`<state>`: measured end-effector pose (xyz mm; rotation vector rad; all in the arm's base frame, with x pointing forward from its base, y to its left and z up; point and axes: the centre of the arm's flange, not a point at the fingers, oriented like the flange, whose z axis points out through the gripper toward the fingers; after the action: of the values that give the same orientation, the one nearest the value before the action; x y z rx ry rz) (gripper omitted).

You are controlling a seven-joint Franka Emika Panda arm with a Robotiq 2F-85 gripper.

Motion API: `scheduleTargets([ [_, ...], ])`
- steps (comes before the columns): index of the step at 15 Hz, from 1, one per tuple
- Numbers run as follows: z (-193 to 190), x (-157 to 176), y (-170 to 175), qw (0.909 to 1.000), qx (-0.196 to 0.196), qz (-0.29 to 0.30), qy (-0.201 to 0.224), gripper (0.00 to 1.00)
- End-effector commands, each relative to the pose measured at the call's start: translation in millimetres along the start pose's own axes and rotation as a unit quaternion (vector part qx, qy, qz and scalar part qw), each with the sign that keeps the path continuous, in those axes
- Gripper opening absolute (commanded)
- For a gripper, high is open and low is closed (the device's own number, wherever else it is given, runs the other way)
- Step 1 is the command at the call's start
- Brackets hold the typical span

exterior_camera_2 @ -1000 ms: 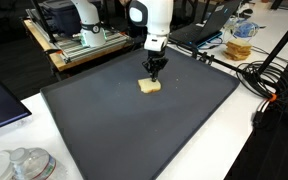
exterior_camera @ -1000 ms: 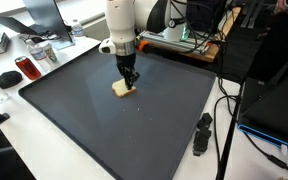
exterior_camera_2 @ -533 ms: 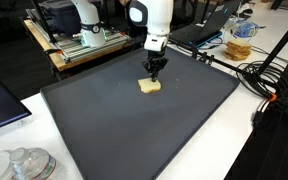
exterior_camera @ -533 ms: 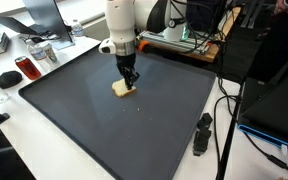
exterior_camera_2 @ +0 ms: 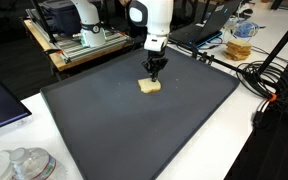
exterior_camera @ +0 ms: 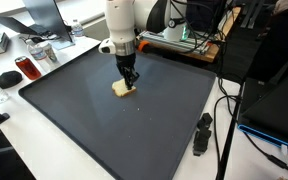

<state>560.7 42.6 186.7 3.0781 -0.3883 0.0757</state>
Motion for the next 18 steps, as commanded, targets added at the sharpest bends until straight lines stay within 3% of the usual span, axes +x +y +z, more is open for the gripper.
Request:
scheduleTargets([
  [1, -4.9, -8.2, 13.2, 1.0000, -0.002, 0.004, -0.004, 0.05],
  [4, -12.7, -8.3, 19.3, 0.9999, -0.015, 0.006, 0.005, 0.05],
  [13, -48.1, -21.3, 31.2, 0.9999, -0.007, -0.004, 0.007, 0.05],
  [18, -68.2, -19.2, 20.7, 0.9997, -0.019, 0.005, 0.011, 0.05],
])
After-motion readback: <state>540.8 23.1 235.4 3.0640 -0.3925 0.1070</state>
